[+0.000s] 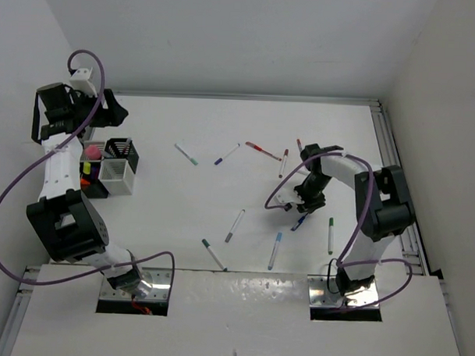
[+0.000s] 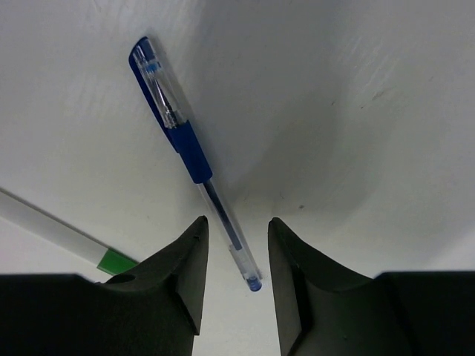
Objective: Sort the stationery into containers
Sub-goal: Pick up the pen from the center of the board.
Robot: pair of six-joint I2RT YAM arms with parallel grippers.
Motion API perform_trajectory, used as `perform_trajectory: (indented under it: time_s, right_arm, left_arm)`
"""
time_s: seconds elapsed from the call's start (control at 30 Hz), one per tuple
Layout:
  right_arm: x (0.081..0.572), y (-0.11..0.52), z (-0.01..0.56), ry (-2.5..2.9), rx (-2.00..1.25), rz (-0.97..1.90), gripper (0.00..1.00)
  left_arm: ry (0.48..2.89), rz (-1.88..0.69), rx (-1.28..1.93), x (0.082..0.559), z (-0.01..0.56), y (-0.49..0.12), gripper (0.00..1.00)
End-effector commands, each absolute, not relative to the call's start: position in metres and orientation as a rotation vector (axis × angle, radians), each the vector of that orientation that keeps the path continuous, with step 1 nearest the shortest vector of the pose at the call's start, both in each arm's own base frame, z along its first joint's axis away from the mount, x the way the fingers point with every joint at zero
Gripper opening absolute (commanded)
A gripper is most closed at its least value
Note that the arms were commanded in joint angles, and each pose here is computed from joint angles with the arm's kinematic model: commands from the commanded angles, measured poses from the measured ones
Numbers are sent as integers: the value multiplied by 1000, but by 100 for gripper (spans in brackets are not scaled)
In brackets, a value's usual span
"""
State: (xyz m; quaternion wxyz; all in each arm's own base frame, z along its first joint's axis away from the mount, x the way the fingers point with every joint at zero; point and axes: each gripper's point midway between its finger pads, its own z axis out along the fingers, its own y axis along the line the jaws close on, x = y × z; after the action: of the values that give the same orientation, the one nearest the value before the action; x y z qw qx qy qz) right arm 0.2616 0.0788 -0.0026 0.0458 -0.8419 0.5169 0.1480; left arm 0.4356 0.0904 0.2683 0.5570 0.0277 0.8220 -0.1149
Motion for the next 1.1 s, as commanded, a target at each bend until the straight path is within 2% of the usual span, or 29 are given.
perform_trajectory:
  time_s: [0.0, 0.13, 0.33, 0.37, 0.5, 0.57, 0.67, 0.73, 0.83, 0.97, 1.07]
  right_arm:
    - [268, 75, -12, 1495, -2620, 432, 37]
    - [266, 65, -27, 1456, -2681, 412, 35]
    - [253, 52, -42, 1380, -2759, 395, 18]
    - [248, 53, -42, 1370, -2762, 410, 12]
    - [251, 80, -15, 1403, -2651, 441, 0]
    - [249, 111, 10, 1486, -2485, 531, 0]
    - [283, 169, 77, 1546, -2147, 595, 0]
    - [297, 201, 114, 1631, -1860, 743, 0]
    - [335, 240, 180, 1691, -1461, 862, 0]
    - [352, 277, 254, 1750, -908, 1108, 0]
    - [358, 299, 290, 1692, -767, 1191, 0]
  left_arm:
    - [1876, -303, 80, 430, 296, 79, 79]
    - [1871, -303, 72, 428, 299, 78, 79]
    - [1851, -305, 73, 427, 307, 75, 79]
    - [1846, -307, 81, 426, 308, 74, 79]
    - [1814, -326, 107, 422, 316, 67, 78]
    - [1781, -332, 119, 418, 322, 62, 77]
    - [1733, -380, 128, 409, 331, 49, 76]
    - [1698, -453, 101, 403, 342, 38, 76]
    - [1663, -635, 128, 389, 350, 0, 76]
    - [1556, -775, 246, 369, 378, -54, 78]
    - [1502, -873, 258, 359, 395, -84, 81]
